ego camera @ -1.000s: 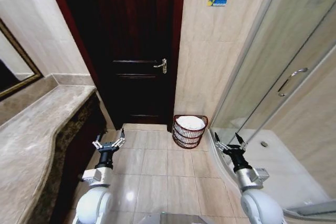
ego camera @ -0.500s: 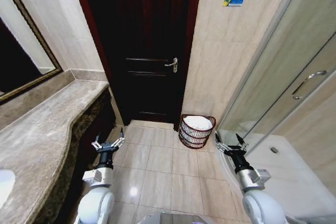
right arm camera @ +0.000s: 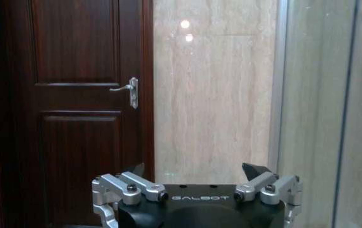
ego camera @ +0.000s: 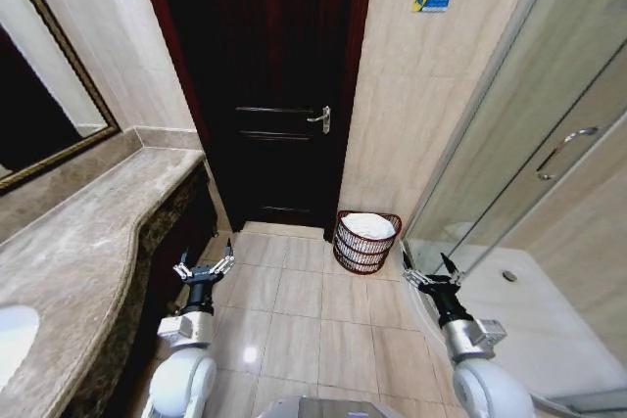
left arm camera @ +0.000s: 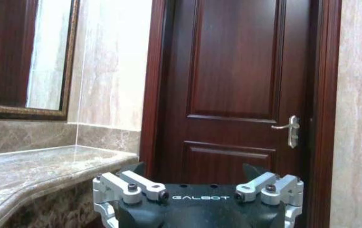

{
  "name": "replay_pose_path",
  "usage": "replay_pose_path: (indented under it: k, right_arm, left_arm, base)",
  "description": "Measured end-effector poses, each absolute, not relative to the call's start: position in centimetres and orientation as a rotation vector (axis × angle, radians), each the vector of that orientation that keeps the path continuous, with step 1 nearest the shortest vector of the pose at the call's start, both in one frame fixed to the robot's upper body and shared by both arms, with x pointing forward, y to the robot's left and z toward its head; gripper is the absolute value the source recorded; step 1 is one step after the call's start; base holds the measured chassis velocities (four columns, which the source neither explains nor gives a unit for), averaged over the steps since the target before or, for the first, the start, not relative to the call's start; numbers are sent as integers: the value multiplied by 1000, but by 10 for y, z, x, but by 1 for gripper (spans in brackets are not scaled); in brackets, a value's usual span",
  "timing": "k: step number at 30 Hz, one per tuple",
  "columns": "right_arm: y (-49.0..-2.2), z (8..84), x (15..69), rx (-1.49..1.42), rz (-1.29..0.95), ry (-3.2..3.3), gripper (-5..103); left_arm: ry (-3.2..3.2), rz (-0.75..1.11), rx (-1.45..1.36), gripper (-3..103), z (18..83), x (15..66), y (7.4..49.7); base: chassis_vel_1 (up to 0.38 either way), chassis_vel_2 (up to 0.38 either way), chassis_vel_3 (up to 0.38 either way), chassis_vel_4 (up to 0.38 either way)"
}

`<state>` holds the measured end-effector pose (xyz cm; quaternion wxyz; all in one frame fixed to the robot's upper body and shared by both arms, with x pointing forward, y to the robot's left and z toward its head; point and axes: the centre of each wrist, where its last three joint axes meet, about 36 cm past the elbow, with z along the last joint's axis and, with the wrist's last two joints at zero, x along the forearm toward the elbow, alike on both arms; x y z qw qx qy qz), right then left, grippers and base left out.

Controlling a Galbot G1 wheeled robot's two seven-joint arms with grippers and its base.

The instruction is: Discard the used towel into the hamper.

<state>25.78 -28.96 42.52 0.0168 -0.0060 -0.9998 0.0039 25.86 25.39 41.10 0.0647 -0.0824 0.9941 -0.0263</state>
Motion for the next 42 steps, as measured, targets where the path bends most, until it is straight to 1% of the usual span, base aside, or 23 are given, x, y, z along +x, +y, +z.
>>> replay_pose_path:
  k: [22,42]
  right_arm:
    - [-289,420,242,-55,-5,-3112,100]
    - [-289,416,235,-70,-1,-3120,100]
  left_arm:
    - [3036,-45,-195,100,406,260,250]
    - [3002,-72,-185,100,404,259,247]
  base:
    - [62,-78,-78,73]
    - [46,-72,-71,45]
